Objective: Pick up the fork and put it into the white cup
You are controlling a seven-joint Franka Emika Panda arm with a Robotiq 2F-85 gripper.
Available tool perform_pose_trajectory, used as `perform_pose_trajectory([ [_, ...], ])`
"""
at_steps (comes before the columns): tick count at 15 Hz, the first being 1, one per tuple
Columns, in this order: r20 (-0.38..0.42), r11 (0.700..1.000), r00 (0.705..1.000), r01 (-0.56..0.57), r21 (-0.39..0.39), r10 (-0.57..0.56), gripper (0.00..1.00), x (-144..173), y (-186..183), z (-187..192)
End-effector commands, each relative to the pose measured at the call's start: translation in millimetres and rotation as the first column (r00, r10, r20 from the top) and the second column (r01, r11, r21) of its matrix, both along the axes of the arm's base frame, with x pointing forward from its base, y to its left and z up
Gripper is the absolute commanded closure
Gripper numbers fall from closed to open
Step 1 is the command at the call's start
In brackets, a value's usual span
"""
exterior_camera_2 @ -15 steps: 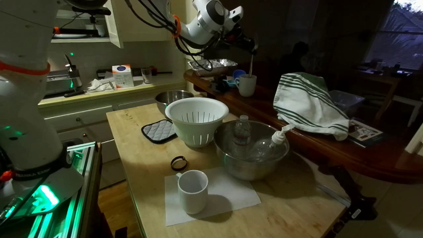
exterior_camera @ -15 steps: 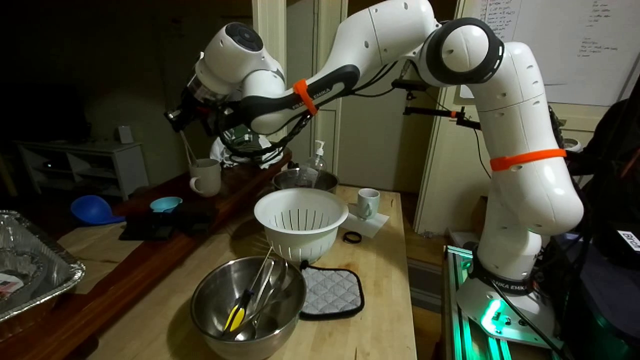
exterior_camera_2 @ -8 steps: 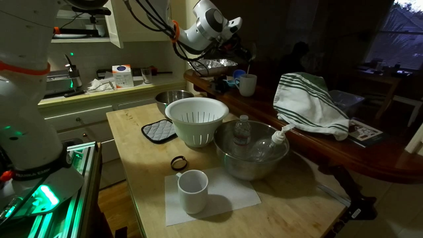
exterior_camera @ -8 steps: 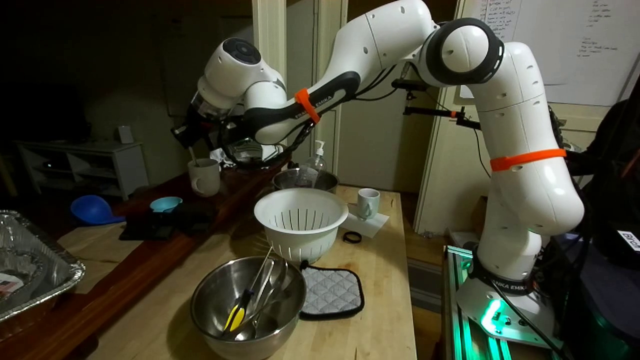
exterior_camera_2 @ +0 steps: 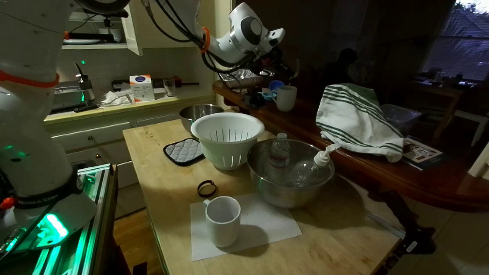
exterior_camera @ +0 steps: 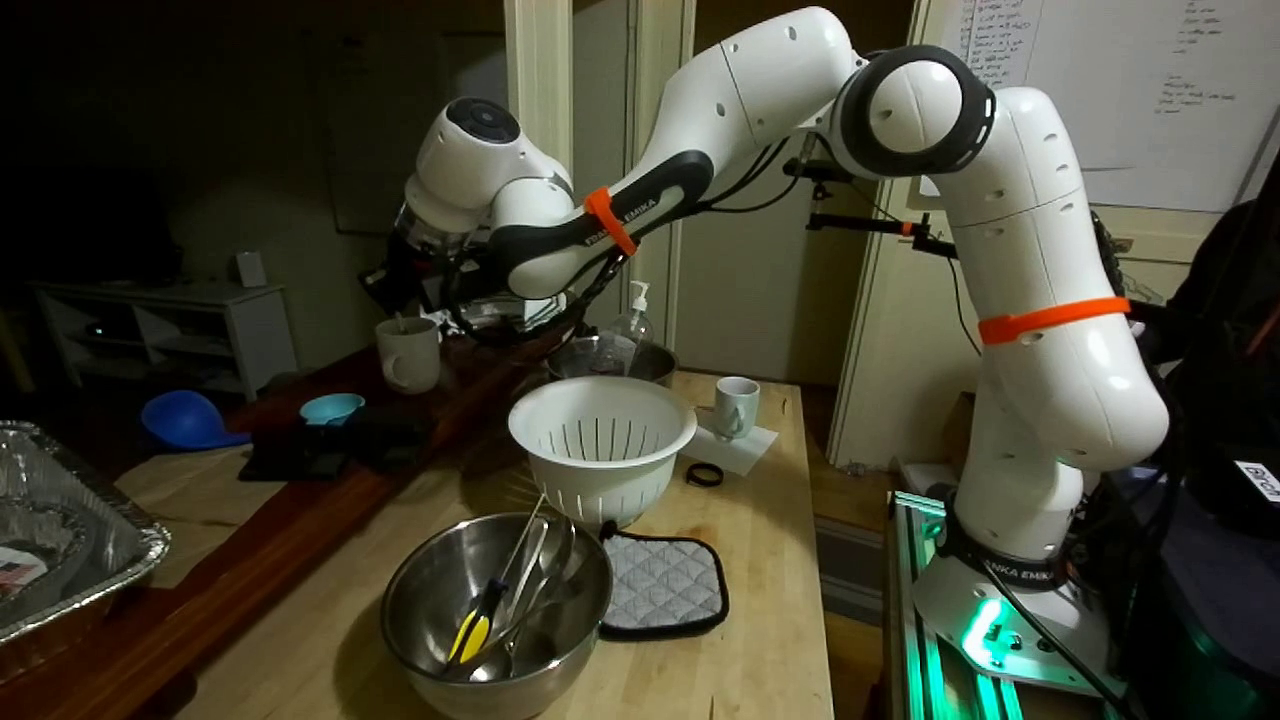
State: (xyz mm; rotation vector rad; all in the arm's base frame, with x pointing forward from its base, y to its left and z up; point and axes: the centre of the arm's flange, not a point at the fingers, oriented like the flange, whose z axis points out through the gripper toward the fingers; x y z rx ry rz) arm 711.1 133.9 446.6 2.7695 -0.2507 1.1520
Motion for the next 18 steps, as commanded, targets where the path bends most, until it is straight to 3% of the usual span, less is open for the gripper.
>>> perform_pose_trajectory([
  [1, -0.053, 1.000, 0.999, -0.002, 0.030, 0.003, 0.85, 11, 4, -8],
  [2, -0.062, 0.999, 0.998, -0.002, 0.036, 0.004, 0.72, 11, 5, -9],
  [3, -0.073, 0.999, 0.997, 0.002, 0.039, 0.000, 0.68, 11, 6, -9],
  [5, -0.078, 0.999, 0.997, 0.007, 0.042, -0.003, 0.49, 3, 10, -3],
  [9, -0.027, 1.000, 1.000, -0.009, 0.008, 0.009, 0.19, -30, 28, 31],
  [10, -0.032, 1.000, 0.999, -0.026, 0.006, 0.026, 0.11, -38, 33, 42],
  [11, -0.089, 0.999, 0.995, -0.049, -0.006, 0.048, 0.05, -49, 39, 50],
  [12, -0.153, 0.996, 0.985, -0.085, -0.017, 0.081, 0.00, -54, 45, 52],
  [17, -0.366, 0.967, 0.914, -0.228, -0.113, 0.173, 0.00, -89, 73, 36],
  [18, -0.294, 0.982, 0.946, -0.166, -0.092, 0.133, 0.00, -70, 76, 38],
])
